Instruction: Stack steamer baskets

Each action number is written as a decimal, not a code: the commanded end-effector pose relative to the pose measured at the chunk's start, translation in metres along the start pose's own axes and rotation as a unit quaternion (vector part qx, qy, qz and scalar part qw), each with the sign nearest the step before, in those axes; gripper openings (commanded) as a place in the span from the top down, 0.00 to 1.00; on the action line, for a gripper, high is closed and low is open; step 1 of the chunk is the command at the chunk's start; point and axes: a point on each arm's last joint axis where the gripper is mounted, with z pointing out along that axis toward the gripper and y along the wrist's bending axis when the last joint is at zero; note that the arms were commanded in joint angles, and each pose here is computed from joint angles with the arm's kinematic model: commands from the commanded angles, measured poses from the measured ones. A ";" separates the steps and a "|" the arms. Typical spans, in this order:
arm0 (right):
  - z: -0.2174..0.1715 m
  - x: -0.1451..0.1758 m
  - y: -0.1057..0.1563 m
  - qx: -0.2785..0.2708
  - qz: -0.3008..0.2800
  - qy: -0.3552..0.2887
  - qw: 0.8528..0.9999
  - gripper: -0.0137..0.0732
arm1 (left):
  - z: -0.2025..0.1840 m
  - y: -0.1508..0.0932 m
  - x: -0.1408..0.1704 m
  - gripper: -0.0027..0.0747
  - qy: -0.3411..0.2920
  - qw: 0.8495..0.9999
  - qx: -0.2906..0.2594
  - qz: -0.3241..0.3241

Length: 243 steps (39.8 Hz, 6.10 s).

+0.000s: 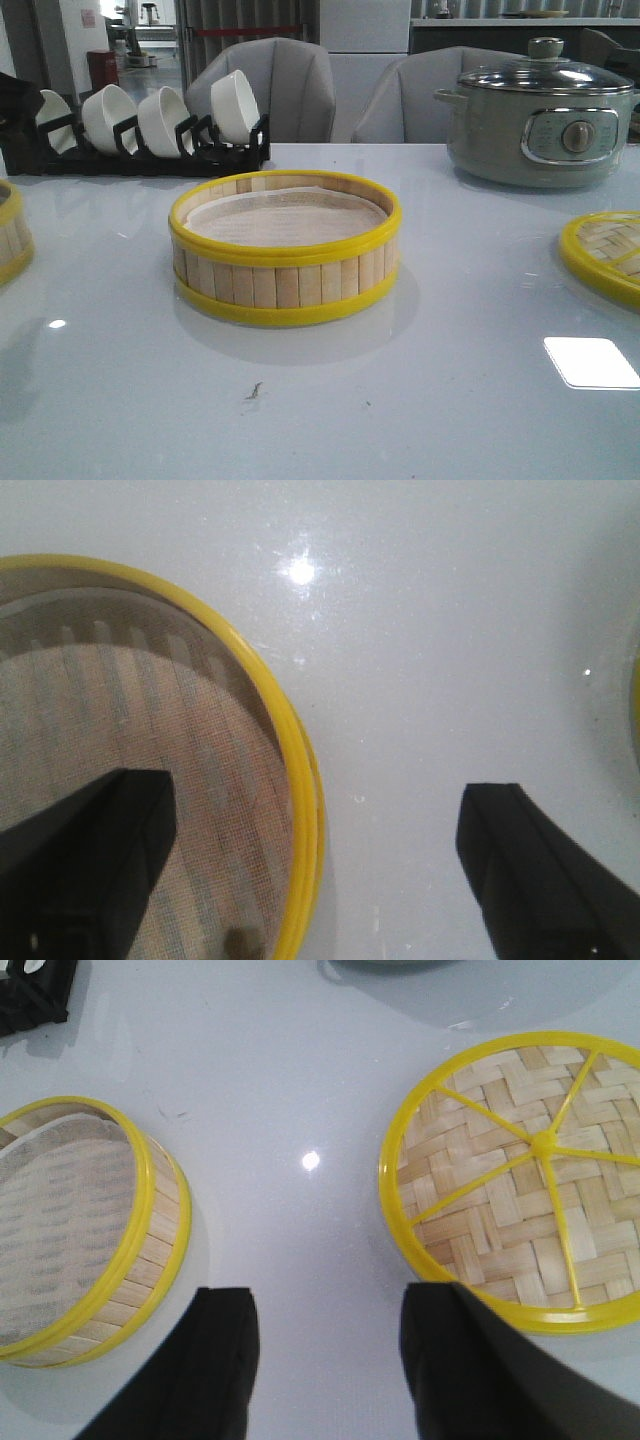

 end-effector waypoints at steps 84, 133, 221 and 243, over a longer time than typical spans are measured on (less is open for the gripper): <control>-0.011 -0.016 0.006 -0.013 0.006 -0.058 0.998 0.33 | -0.017 -0.064 -0.069 0.85 -0.021 0.998 0.052 0.038; -0.011 -0.017 0.006 -0.013 0.006 -0.059 0.998 0.33 | -0.050 -0.299 -0.023 0.85 -0.047 0.942 0.221 0.249; -0.010 -0.013 0.005 -0.013 0.006 -0.040 0.999 0.33 | -0.278 -0.038 -0.105 0.86 -0.274 0.961 -0.009 0.029; -0.010 -0.013 0.005 -0.013 0.006 -0.038 0.999 0.33 | -0.262 -0.003 0.064 0.86 -0.292 0.954 -0.019 -0.059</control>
